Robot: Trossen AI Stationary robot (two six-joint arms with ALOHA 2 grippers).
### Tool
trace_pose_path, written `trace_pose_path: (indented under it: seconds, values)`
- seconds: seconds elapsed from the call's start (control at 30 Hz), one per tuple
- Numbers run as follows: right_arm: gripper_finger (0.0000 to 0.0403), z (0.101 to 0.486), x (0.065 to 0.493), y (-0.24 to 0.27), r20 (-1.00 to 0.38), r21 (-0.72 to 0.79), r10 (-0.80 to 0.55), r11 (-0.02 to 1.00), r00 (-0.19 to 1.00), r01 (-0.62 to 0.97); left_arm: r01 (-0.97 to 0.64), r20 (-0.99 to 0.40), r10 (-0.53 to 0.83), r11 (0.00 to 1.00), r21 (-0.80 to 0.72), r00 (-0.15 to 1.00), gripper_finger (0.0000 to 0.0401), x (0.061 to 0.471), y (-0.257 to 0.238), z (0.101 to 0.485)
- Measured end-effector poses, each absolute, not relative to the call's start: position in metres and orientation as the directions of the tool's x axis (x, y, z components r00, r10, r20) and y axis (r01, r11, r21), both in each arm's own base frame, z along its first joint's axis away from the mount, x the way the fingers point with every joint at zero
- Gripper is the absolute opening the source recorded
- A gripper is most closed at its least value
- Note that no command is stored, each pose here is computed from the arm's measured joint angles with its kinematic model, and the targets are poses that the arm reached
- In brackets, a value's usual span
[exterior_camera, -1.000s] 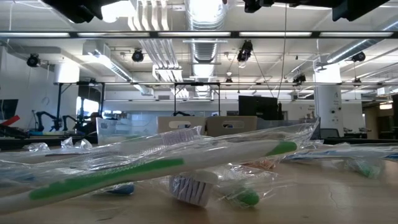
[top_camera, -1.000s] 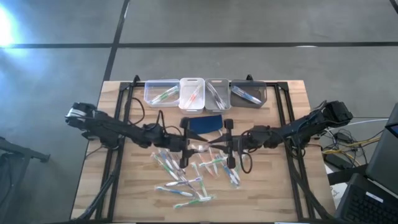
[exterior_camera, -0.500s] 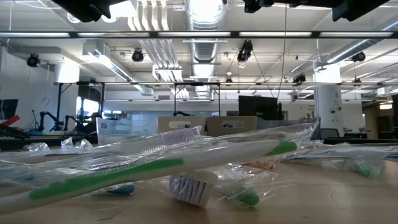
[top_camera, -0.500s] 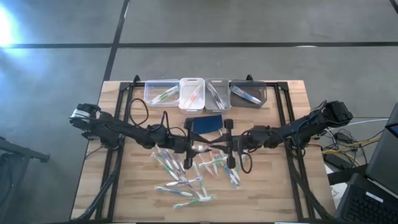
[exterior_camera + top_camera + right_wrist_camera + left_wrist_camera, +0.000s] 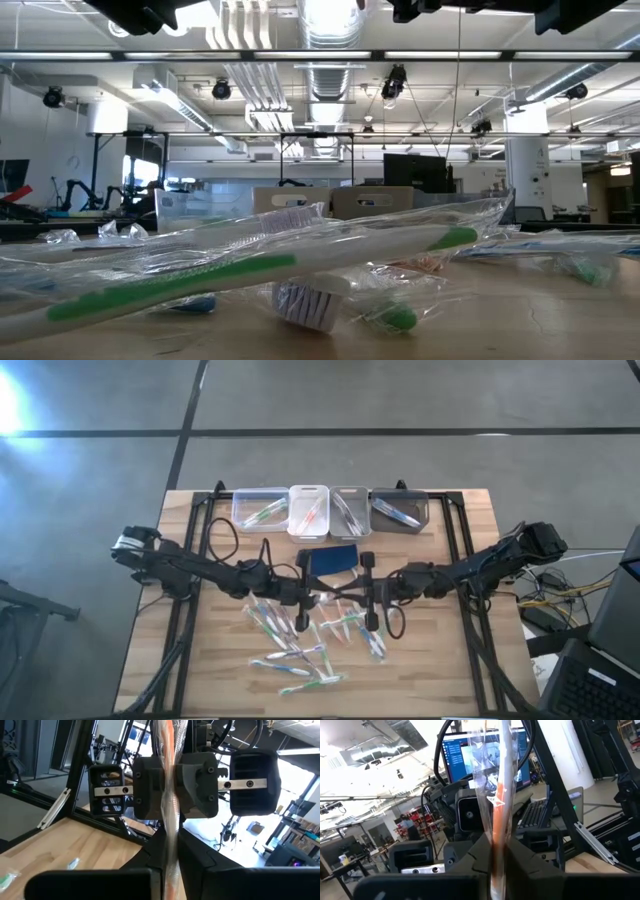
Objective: Pick & Place Toothbrushes
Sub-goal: Put the orange toothbrush into the white bin
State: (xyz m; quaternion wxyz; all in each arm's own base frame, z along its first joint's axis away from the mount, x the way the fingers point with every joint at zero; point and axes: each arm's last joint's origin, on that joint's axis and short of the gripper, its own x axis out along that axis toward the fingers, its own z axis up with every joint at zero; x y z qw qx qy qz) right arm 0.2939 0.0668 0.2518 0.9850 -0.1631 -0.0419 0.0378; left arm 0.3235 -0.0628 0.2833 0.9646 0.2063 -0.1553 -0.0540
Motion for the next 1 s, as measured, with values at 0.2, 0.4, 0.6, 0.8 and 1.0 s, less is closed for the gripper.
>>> trace_pose_path:
  seconds: [0.2, 0.4, 0.6, 0.8, 1.0]
  values:
    - [0.0077, 0.251, 0.294, 0.067, 0.062, -0.27, 0.085, 0.961, 0.994, -0.065, 0.047, 0.266, -0.168, 0.911, 0.41, 0.949, 0.0036, 0.324, -0.063, 0.282]
    - [0.0151, 0.254, 0.289, 0.065, 0.033, -0.271, 0.08, 0.96, 0.996, -0.068, 0.043, 0.239, -0.148, 0.917, 0.397, 0.96, 0.0028, 0.324, -0.062, 0.28]
    - [0.0205, 0.269, 0.265, 0.059, -0.087, -0.184, 0.076, 0.979, 0.993, -0.091, -0.113, 0.162, 0.067, 0.949, 0.293, 0.985, 0.0042, 0.317, -0.055, 0.289]
    - [0.022, 0.28, 0.23, 0.05, -0.222, -0.139, 0.028, 0.989, 0.975, -0.06, -0.303, 0.017, 0.315, 0.896, 0.324, 0.949, 0.0026, 0.307, -0.043, 0.314]
    - [0.0228, 0.297, 0.203, 0.041, -0.204, -0.138, -0.033, 0.99, 0.978, 0.005, -0.513, -0.161, 0.587, 0.787, 0.341, 0.794, 0.0038, 0.305, -0.015, 0.349]
